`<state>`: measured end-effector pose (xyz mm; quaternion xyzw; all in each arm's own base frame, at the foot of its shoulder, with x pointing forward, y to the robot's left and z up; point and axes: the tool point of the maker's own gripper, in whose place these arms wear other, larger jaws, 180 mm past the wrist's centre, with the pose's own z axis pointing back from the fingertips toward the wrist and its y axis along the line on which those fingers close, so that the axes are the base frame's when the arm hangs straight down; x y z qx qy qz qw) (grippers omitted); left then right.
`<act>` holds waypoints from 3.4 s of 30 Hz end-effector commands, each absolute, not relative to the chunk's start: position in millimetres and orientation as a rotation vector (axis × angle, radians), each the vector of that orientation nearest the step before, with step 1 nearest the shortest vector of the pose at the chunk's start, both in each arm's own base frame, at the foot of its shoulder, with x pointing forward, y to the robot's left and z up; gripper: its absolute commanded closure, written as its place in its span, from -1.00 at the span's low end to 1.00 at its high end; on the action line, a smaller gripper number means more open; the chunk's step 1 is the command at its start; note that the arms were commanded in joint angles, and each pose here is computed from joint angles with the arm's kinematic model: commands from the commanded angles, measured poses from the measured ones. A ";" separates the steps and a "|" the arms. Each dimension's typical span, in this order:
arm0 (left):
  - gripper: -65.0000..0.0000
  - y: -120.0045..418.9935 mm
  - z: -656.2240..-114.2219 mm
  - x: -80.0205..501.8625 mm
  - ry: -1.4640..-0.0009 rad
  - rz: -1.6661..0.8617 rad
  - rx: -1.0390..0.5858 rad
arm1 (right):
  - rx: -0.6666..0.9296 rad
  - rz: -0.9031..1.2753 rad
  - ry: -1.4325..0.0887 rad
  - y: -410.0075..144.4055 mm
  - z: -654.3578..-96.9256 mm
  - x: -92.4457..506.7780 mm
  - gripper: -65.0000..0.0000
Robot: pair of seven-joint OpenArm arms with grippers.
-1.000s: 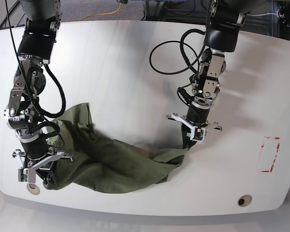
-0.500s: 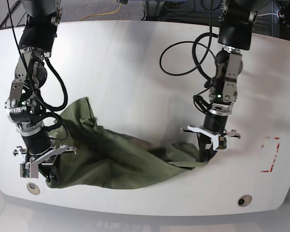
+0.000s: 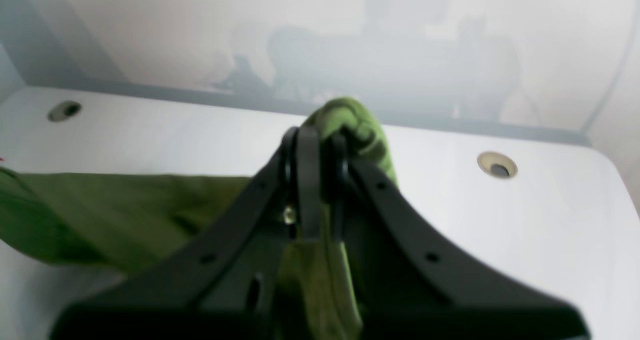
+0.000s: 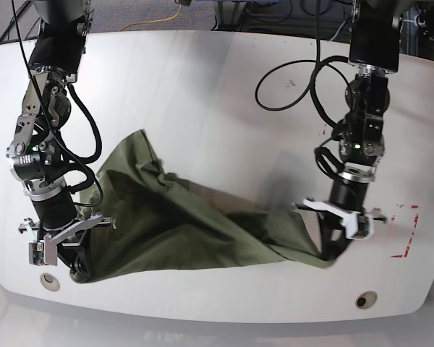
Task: Layout the t-shirt on the table in an organized manner, then fold the t-shirt properly
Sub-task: 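Lift and pull the shirt taut between both grippers, spreading it, then lay the stretched shirt flat on the table with both grippers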
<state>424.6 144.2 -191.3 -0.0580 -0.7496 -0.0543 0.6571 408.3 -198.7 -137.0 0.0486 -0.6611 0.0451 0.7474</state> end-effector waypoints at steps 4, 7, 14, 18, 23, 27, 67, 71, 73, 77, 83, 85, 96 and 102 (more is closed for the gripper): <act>1.00 163.7 -134.0 420.8 -1.845 -0.097 -0.098 | 0.120 0.100 -1.588 -194.1 -89.5 416.6 1.00; 1.00 171.6 -122.9 418.5 -1.862 -0.129 -0.079 | 0.117 0.102 -1.615 -194.5 -77.8 419.3 1.00; 1.00 186.9 -97.2 420.8 -1.892 -0.138 -0.031 | 0.116 0.098 -1.660 -196.5 -57.7 425.7 1.00; 1.00 202.4 -85.5 420.8 -1.921 -0.105 0.001 | 0.112 0.100 -1.681 -197.2 -48.3 427.2 1.00; 1.00 219.5 -64.8 420.5 -1.972 -0.069 0.038 | 0.109 0.098 -1.702 -198.7 -39.0 428.7 1.00; 1.00 226.2 -46.8 420.2 -1.999 -0.086 0.071 | 0.088 0.102 -1.716 -204.6 -30.1 430.7 1.00; 1.00 241.0 60.3 448.6 -2.085 -0.038 0.102 | 0.067 -0.074 -1.582 -279.2 -5.2 501.0 1.00; 1.00 241.3 30.5 453.5 -1.988 -0.038 0.100 | 0.056 -0.058 -1.517 -275.3 -36.3 493.5 1.00; 1.00 241.1 11.8 454.8 -1.941 -0.039 0.096 | 0.052 -0.045 -1.486 -271.6 -54.1 487.4 1.00; 1.00 241.4 -30.6 454.0 -1.846 -0.040 0.092 | 0.040 -0.021 -1.409 -264.3 -96.8 470.5 1.00; 1.00 254.7 -74.4 439.1 -1.756 -0.009 0.110 | 0.033 -0.025 -1.327 -263.6 -145.7 440.8 1.00; 1.00 257.7 -88.0 431.7 -1.728 -0.004 0.116 | 0.048 -0.040 -1.310 -260.5 -158.7 432.0 1.00; 1.00 236.3 -166.0 397.6 -1.558 -0.059 0.061 | 0.079 -0.054 -1.144 -248.7 -234.0 388.6 1.00; 1.00 236.3 -209.0 376.8 -1.448 -0.059 0.057 | 0.117 -0.068 -1.055 -240.4 -269.4 366.2 1.00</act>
